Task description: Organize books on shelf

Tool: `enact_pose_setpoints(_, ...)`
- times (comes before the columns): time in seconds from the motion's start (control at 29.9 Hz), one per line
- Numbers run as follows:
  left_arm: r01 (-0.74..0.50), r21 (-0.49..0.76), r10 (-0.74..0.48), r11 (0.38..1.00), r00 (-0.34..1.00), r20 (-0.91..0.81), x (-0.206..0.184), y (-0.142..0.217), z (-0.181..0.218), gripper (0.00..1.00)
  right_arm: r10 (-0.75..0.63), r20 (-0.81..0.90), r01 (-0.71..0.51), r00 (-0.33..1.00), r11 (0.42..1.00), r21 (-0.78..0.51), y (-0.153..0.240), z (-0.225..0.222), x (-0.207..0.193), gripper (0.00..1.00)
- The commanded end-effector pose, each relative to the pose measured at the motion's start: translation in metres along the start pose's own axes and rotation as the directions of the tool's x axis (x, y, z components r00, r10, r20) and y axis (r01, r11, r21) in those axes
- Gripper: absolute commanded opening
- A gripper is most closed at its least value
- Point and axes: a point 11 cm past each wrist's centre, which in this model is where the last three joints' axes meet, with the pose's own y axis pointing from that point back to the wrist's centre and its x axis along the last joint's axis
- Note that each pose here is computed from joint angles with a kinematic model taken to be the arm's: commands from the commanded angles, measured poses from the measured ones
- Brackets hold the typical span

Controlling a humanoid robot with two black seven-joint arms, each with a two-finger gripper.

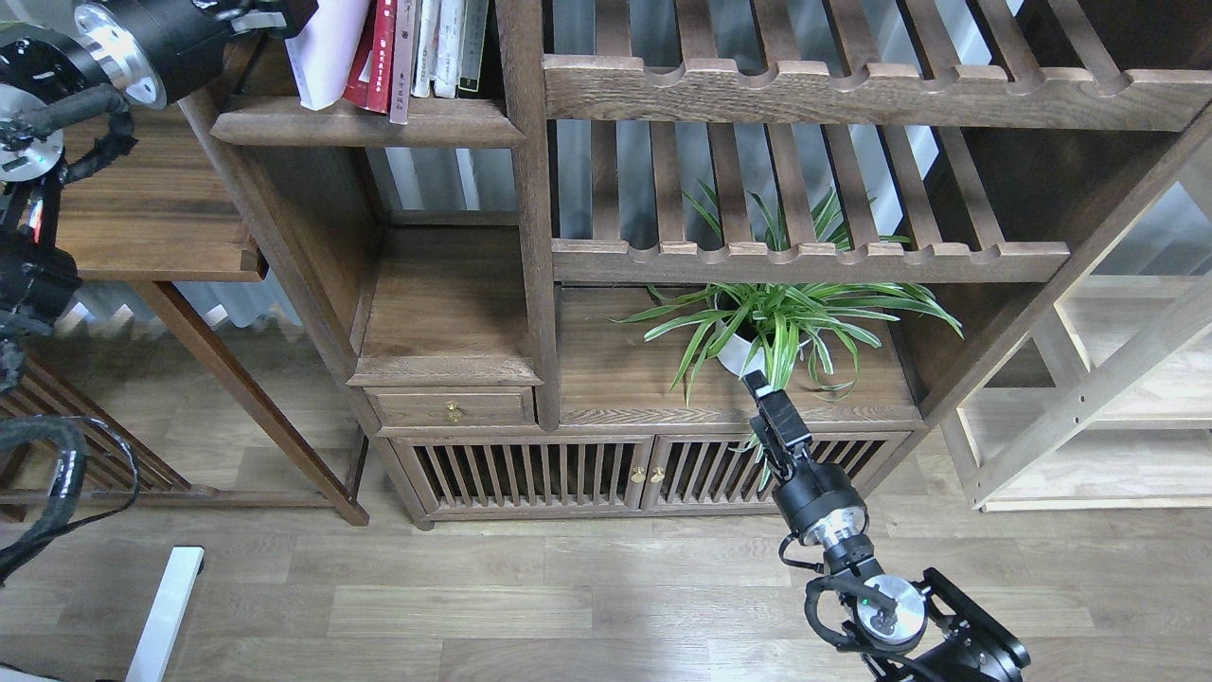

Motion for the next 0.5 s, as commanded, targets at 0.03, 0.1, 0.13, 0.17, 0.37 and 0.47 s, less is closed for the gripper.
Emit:
enact_pose_setpoints(0.03, -0.014, -0.055, 0.013, 0.998, 1.0, -0.014, -0.0036, -0.0047, 0.0066, 0.46, 0.009, 0.002, -0.009, 1.0, 1.0, 0.0, 0.0028, 0.0009, 0.003, 1.0)
enact_pose_setpoints(0.1, -0.015, -0.068, 0.014, 0.998, 1.0, -0.021, -0.0045, -0.0056, 0.008, 0.48, 0.009, 0.002, -0.009, 1.0, 1.0, 0.0, 0.0028, 0.0009, 0.003, 1.0)
enact_pose_setpoints(0.13, -0.015, -0.073, 0.013, 0.997, 1.0, -0.022, -0.0045, -0.0056, 0.0086, 0.48, 0.009, 0.002, -0.009, 1.0, 1.0, -0.002, 0.0029, 0.0013, 0.003, 1.0)
enact_pose_setpoints(0.17, -0.014, -0.075, 0.013, 0.997, 1.0, -0.023, -0.0046, -0.0056, 0.0088, 0.49, 0.009, 0.002, -0.009, 1.0, 1.0, -0.002, 0.0029, 0.0013, 0.003, 1.0)
enact_pose_setpoints(0.37, -0.011, -0.092, 0.009, 0.996, 1.0, -0.023, -0.0063, -0.0059, 0.0107, 0.54, 0.01, 0.003, -0.01, 1.0, 1.0, 0.001, 0.0034, 0.0007, 0.0035, 1.0)
enact_pose_setpoints(0.47, 0.001, -0.109, -0.003, 0.994, 1.0, -0.019, -0.0101, -0.0061, 0.0153, 0.55, 0.01, 0.003, -0.01, 1.0, 1.0, 0.001, 0.0034, 0.0007, 0.0035, 1.0)
